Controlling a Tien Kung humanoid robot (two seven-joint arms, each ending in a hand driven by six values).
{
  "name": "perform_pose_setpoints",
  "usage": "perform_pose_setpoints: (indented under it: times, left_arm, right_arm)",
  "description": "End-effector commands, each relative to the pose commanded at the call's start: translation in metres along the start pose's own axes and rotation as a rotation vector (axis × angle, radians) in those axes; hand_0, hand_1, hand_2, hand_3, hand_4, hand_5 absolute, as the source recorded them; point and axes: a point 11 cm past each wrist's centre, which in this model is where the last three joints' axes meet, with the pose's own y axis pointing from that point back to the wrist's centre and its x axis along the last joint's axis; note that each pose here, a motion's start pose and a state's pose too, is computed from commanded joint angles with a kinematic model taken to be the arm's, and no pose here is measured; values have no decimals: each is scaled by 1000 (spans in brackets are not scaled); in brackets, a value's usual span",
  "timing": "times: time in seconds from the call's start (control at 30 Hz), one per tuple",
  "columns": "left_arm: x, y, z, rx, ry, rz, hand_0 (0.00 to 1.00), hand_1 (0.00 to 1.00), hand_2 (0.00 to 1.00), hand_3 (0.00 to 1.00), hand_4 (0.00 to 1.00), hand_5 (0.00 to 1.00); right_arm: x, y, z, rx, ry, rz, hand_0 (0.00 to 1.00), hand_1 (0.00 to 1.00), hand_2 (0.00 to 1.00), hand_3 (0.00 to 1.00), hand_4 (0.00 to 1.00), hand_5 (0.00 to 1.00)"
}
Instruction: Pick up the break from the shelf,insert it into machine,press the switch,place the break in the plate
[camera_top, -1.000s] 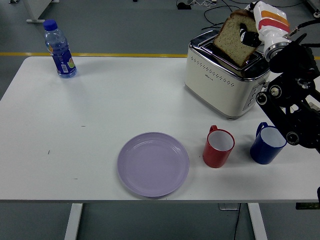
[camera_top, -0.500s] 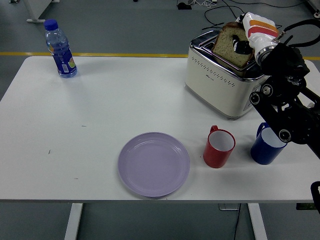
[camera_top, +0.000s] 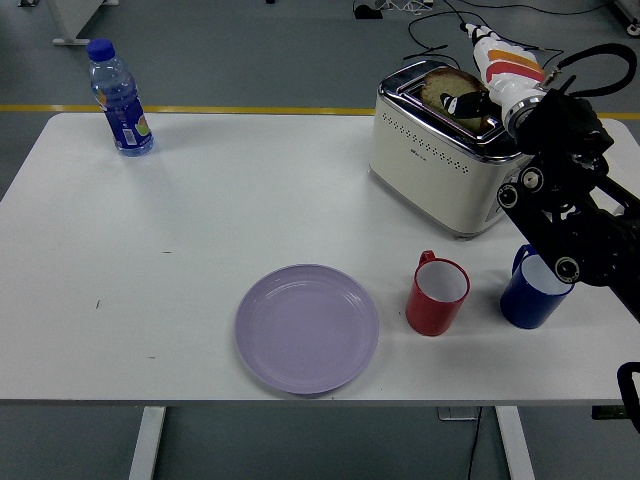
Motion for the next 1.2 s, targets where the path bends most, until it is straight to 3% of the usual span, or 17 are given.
perform_pose_setpoints:
  times: [0.27,0.3,0.47,0.5,0.67,0.7,0.87,0.9,1.07,1.1,1.2]
  left_arm:
    - [0,0,0,1,1,-1,652,576,595,605,323,955]
    - [0,0,-1,1,2,-1,651,576,595,605,323,954]
    - [0,0,-1,1,4,-1,651,576,595,605,323,954]
    - [0,0,-1,2,4,0,652,575,596,605,323,952]
    - [0,-1,-3,4,-1,0,652,575,596,605,323,952]
    - [0,-1,-4,5,-2,0,652,573,595,605,323,953]
    - [0,-1,-6,8,-6,0,652,573,595,605,323,953]
    - [0,-1,-6,10,-7,-1,651,574,595,605,322,953]
    - [-1,-1,-9,13,-11,-1,651,574,595,605,322,953]
    - [-1,-1,-9,14,-11,-1,651,573,595,605,323,955]
    - [-1,-2,-11,17,-14,-1,651,573,595,605,323,955]
  right_arm:
    - [15,7,11,6,-89,71,899,847,982,993,784,171]
    - [20,11,16,8,-126,97,849,783,926,912,692,184]
    - [38,23,35,-2,-300,213,849,783,926,912,692,184]
    - [44,27,43,-8,-345,240,669,647,747,855,545,194]
    - [56,45,77,-47,-467,265,669,647,747,855,545,194]
    - [56,48,82,-52,-473,262,292,333,418,821,608,364]
    - [56,68,113,-88,-467,243,292,333,418,821,608,364]
    - [56,73,119,-94,-466,239,197,223,319,782,616,394]
    - [45,90,140,-130,-462,199,197,223,319,782,616,394]
    - [42,92,143,-134,-462,191,138,180,278,756,634,450]
    - [29,101,152,-157,-461,148,138,180,278,756,634,450]
